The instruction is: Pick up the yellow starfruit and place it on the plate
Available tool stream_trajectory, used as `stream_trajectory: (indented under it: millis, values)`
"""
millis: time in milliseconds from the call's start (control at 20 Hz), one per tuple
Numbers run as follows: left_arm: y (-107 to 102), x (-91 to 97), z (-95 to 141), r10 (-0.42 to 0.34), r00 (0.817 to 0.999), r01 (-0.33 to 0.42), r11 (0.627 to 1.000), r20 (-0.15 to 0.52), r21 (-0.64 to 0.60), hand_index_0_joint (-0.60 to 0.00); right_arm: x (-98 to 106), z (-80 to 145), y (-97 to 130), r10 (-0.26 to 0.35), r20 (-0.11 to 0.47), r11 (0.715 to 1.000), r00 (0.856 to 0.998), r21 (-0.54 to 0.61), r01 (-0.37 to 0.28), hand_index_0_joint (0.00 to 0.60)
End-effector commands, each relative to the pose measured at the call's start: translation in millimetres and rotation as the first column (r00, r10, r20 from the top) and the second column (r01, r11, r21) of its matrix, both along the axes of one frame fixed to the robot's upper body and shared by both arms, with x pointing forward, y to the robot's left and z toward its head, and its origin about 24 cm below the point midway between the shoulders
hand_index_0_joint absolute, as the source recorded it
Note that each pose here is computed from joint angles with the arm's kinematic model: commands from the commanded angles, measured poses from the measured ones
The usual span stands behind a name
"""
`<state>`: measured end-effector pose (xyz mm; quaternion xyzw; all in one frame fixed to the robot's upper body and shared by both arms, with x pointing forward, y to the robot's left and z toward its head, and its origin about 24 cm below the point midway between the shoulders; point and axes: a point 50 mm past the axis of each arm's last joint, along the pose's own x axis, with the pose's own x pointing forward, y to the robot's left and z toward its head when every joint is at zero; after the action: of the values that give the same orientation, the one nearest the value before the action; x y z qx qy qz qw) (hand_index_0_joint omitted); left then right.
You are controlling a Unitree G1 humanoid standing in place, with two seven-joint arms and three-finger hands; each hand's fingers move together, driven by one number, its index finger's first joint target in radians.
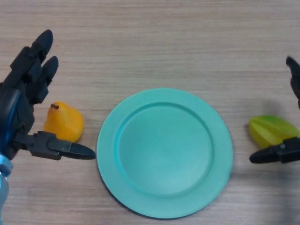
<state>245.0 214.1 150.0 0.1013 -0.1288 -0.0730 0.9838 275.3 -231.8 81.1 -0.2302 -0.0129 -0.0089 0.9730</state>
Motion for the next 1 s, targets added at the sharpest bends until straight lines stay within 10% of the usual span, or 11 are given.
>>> stream_trajectory:
  millis: [50, 150, 400, 700, 1000]
  values:
    - [10, -10.7, 38, 0.032, 0.964, -0.044, 0.998, 0.262, 0.040, 0.000, 0, 36, -22, -0.056, 0.246, 0.997, 0.968, -0.032, 0.066, 0.000]
    - [10, -10.6, 37, 0.033, 0.965, -0.043, 0.999, 0.260, 0.031, 0.000, 1, 28, -22, -0.060, 0.228, 0.997, 0.972, -0.032, 0.069, 0.049]
    - [7, -9.4, 37, 0.028, 0.968, -0.035, 0.999, 0.250, 0.027, 0.000, 5, 16, -26, -0.077, 0.237, 0.991, 0.968, -0.092, 0.101, 0.600]
    - [7, -9.6, 36, 0.033, 0.969, -0.039, 0.999, 0.246, 0.017, 0.000, 4, 18, -30, -0.107, 0.267, 0.976, 0.958, -0.154, 0.152, 0.600]
    - [4, -10.4, 37, 0.018, 0.971, -0.023, 1.000, 0.240, 0.017, 0.000, -4, 51, 11, 0.008, 0.254, 0.998, 0.967, -0.066, 0.009, 0.600]
